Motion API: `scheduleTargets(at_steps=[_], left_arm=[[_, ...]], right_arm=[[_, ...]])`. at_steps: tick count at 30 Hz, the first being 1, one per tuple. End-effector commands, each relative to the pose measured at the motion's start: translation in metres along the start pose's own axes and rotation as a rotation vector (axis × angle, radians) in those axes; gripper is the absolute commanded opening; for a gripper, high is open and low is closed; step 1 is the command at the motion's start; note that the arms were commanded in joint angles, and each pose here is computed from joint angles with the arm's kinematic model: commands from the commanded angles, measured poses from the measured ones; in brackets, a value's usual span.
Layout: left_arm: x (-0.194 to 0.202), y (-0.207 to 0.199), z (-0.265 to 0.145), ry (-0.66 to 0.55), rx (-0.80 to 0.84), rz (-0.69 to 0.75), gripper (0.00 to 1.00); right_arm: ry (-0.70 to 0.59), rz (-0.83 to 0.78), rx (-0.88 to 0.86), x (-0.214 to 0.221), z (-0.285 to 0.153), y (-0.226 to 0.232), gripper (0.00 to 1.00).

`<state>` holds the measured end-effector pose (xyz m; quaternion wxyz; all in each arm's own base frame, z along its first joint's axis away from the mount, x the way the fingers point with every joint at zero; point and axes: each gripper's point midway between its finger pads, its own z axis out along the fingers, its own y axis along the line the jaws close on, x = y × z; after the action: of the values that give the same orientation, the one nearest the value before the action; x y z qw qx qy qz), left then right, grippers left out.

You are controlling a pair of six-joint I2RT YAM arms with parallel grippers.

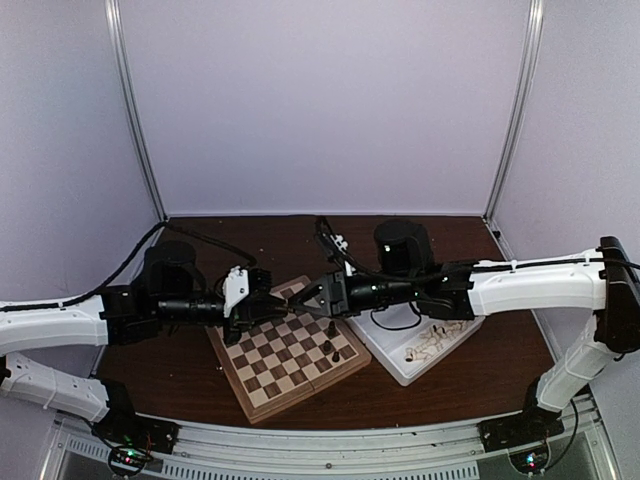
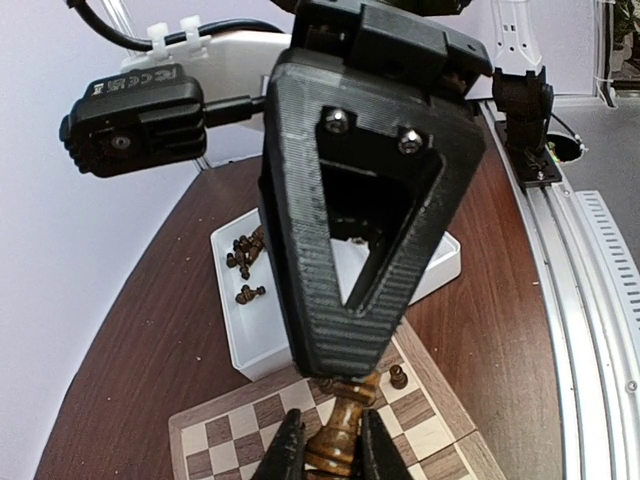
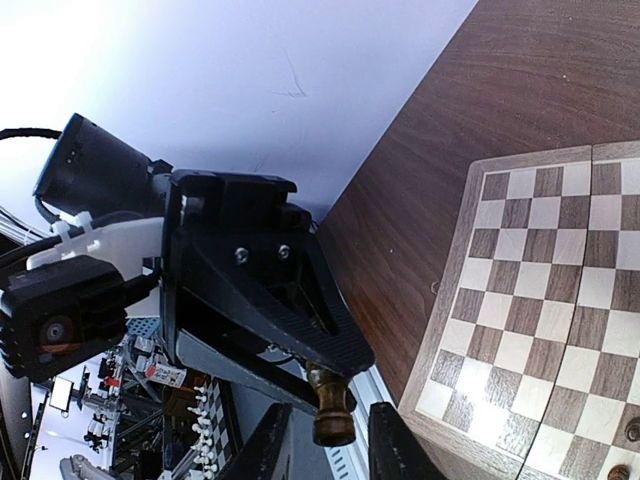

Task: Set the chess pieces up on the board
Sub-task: Pick up the chess piece from the chessboard.

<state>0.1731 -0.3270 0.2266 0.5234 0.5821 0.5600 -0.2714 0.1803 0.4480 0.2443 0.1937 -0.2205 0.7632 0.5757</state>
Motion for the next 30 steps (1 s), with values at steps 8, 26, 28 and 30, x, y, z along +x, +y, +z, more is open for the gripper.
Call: scheduleTargets(at_steps=[8,26,28,30], left_arm=[[-0.018,0.007,-0.004,-0.07,-0.037,0.0,0.11],[-0.017,0.01,-0.005,-0.07,-0.056,0.0,0.12],[-0.017,0.01,-0.005,-0.068,-0.059,0.001,0.12],[-0.018,0.01,-0.005,-0.071,-0.056,0.002,0.12]], right_arm=[[-0.038,0.005,-0.053,-0.01,0.005,0.01,0.29],[-0.014,0.022,-0.036,0.002,0.005,0.001,0.3],[-0.012,0.023,-0.036,0.002,0.005,0.001,0.31],[-0.011,0.024,-0.037,0.002,0.006,0.001,0.27]])
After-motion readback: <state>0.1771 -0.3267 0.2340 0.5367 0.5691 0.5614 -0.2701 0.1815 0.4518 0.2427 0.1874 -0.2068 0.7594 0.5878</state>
